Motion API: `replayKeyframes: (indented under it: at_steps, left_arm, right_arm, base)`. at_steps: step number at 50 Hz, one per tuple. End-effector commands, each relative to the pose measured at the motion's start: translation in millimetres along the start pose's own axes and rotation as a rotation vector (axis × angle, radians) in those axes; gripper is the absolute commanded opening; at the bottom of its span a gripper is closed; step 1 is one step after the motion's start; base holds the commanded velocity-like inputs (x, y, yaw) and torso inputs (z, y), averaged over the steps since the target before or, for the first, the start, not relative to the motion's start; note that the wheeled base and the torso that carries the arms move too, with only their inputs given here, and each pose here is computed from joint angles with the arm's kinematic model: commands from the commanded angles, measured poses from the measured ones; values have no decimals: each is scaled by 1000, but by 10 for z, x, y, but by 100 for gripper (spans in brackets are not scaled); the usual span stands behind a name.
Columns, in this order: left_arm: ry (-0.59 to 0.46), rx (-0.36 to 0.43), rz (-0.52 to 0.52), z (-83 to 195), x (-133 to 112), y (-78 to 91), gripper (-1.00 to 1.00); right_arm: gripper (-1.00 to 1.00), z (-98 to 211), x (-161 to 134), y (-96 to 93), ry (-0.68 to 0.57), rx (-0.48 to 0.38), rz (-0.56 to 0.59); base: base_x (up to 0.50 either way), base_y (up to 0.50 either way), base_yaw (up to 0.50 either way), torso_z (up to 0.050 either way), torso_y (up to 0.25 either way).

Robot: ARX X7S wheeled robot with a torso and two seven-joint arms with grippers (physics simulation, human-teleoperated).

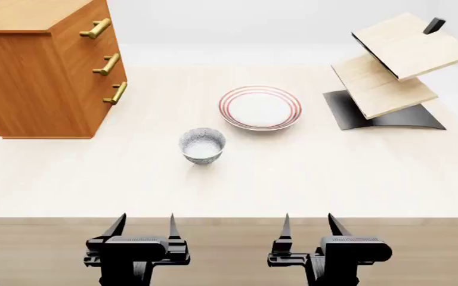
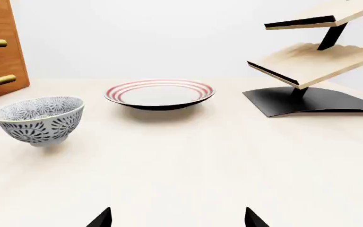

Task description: Open the top drawer of the cabinet and put the bowl in it.

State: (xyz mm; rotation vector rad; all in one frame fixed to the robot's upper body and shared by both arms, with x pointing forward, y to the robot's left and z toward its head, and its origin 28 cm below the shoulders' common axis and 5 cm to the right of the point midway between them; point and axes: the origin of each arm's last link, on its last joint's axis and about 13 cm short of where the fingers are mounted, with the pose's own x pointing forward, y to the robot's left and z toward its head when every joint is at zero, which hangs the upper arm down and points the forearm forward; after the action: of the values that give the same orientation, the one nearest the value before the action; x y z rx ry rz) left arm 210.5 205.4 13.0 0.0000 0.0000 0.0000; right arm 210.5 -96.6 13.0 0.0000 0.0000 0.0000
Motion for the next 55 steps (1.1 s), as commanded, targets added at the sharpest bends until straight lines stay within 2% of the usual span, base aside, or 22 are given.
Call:
replayKeyframes:
  at_steps: [1,6,13,45,47,49,55]
  left_arm:
    - [-4,3,-3,8,-6,-2,100]
    - [-18,-11,-13,41,-10,5,100]
    - [-28,-36,-25,88,-12,14,100]
    - [-17,-57,-32,140,-44,13,100]
    - [-44,-66,-39,142,-63,13,100]
    - [-48,-29,-38,131,-67,3,100]
    - [-37,-39,-33,138,-63,9,100]
  right_arm:
    - [100,9,-1,2,0,-10,-4]
    - [100,43,8,-3,-7,-36,-21]
    - [100,68,16,-14,-14,-41,-30]
    - [100,76,-12,-32,-21,-5,-33]
    - [100,79,-15,-31,-22,-4,-33]
    - [100,81,-18,-32,-27,-3,-33]
    - [100,79,-19,-24,-21,-32,-29]
  base:
    - [0,0,0,0,0]
    - [0,0,0,0,0]
    - [0,0,0,50,0]
    - [0,0,0,50,0]
    - [0,0,0,50,0]
    - [0,0,0,0,0]
    - [0,250,0,0,0]
